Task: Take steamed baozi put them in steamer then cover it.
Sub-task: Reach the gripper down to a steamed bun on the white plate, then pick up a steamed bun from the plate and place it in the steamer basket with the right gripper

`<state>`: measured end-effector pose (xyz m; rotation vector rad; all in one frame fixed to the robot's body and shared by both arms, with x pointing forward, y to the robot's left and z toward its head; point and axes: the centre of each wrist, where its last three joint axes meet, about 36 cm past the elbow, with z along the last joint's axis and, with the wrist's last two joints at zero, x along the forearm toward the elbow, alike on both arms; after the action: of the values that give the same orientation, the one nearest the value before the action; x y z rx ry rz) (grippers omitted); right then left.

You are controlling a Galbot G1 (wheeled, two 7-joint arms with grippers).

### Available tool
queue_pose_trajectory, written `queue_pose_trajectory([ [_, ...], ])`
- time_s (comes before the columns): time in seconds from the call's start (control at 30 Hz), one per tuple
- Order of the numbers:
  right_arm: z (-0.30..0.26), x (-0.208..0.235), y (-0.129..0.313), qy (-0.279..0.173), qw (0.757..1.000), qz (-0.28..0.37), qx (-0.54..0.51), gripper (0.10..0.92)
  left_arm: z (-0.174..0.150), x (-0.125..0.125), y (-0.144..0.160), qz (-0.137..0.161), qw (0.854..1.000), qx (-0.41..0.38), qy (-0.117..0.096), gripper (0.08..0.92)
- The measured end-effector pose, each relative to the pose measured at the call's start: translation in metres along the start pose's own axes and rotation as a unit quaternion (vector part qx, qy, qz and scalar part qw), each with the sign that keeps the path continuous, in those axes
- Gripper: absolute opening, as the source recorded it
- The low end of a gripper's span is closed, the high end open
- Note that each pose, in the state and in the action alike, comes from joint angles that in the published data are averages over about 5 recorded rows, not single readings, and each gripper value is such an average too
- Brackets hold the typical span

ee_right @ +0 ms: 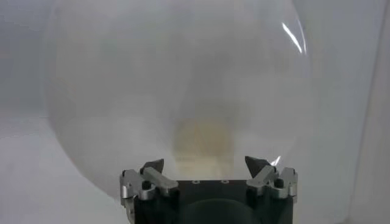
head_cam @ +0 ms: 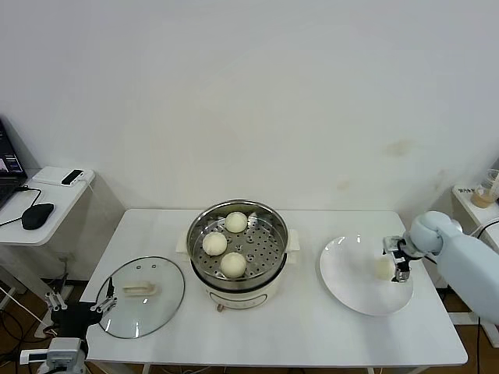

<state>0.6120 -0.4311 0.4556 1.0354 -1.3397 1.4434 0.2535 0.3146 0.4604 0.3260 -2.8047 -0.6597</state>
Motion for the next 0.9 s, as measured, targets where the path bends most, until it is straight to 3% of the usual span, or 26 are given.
queue_pose_trajectory([
  [0.43, -0.003, -0.007, -0.003, 0.011, 1.0, -0.002, -0.018, 0.65, 0.0, 0.001, -0.001, 0.0, 1.0, 0.002, 0.001, 0.823],
  [0.67, -0.005, 0.012, -0.01, 0.009, 1.0, 0.0, -0.017, 0.636, 0.0, 0.002, -0.001, 0.001, 1.0, 0.0, 0.0, 0.823],
  [0.9, -0.02, 0.059, -0.027, -0.011, 1.0, 0.019, -0.008, 0.637, -0.002, 0.003, 0.001, 0.0, 1.0, -0.002, -0.003, 0.823],
])
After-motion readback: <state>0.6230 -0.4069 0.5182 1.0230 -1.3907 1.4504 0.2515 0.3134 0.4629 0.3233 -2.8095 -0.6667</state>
